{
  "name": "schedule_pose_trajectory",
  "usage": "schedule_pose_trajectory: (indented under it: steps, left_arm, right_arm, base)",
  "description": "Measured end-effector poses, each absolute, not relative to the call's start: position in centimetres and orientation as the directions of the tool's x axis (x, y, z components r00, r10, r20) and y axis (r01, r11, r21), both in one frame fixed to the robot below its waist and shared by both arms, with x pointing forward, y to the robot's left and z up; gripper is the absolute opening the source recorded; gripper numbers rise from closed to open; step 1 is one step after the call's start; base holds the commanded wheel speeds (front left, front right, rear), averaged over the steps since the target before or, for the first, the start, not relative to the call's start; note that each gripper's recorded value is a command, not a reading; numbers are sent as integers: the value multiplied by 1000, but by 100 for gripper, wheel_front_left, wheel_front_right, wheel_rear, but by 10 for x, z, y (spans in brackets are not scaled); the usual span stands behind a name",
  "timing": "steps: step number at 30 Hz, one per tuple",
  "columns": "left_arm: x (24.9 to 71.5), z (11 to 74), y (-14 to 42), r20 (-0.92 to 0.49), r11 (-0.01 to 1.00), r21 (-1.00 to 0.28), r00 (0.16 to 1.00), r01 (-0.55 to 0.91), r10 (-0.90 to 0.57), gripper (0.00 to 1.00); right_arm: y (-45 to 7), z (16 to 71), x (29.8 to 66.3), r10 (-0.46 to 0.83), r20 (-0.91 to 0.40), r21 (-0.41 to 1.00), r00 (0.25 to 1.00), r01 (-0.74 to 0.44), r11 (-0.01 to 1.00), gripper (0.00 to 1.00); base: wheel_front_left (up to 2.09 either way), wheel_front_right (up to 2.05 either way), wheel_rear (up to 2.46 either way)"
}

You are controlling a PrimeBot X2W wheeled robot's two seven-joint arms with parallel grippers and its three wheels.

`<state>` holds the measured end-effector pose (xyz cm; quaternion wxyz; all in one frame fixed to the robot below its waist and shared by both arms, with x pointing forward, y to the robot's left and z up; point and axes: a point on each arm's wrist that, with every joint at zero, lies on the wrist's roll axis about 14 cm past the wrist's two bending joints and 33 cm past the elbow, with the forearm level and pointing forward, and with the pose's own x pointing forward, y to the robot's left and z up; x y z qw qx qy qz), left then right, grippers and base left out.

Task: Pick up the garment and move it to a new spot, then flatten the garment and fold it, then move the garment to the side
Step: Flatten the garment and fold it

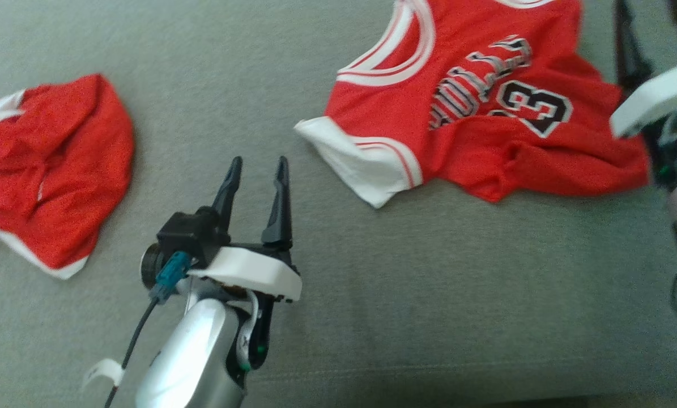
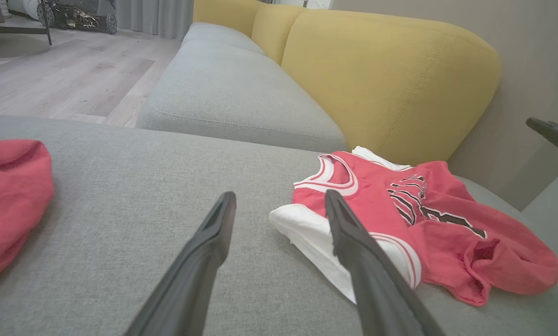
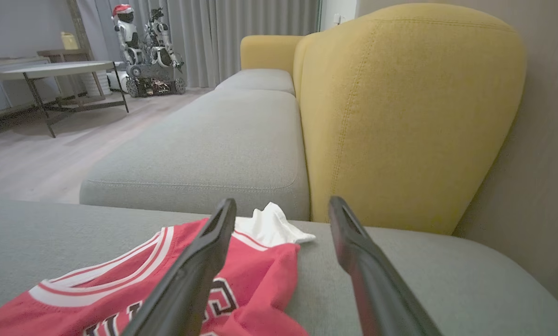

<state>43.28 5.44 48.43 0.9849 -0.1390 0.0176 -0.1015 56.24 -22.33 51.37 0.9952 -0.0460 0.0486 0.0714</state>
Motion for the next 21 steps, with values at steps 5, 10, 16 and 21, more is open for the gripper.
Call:
schedule_pose_trajectory:
  steps: [5,10,16,21]
  left_arm:
    - [427,490,41,8,930,-282,970,235,-242,100]
    - [420,496,28,24,920,-277,959,276,-281,100]
    - [417,495,24,24,916,-274,954,294,-299,100]
    - [416,492,27,15,919,-273,956,285,-293,100]
  right_arm:
    - [-229,507,513,119,-73,-24,990,-121,992,100]
    - [-228,467,442,59,-118,60,991,-53,997,100]
    - [-202,448,414,90,-160,54,983,-82,995,100]
    - [-175,457,426,153,-157,35,976,-149,988,100]
  base:
    - [0,0,0]
    - [0,0,0]
    - [0,0,0]
    - [0,0,0]
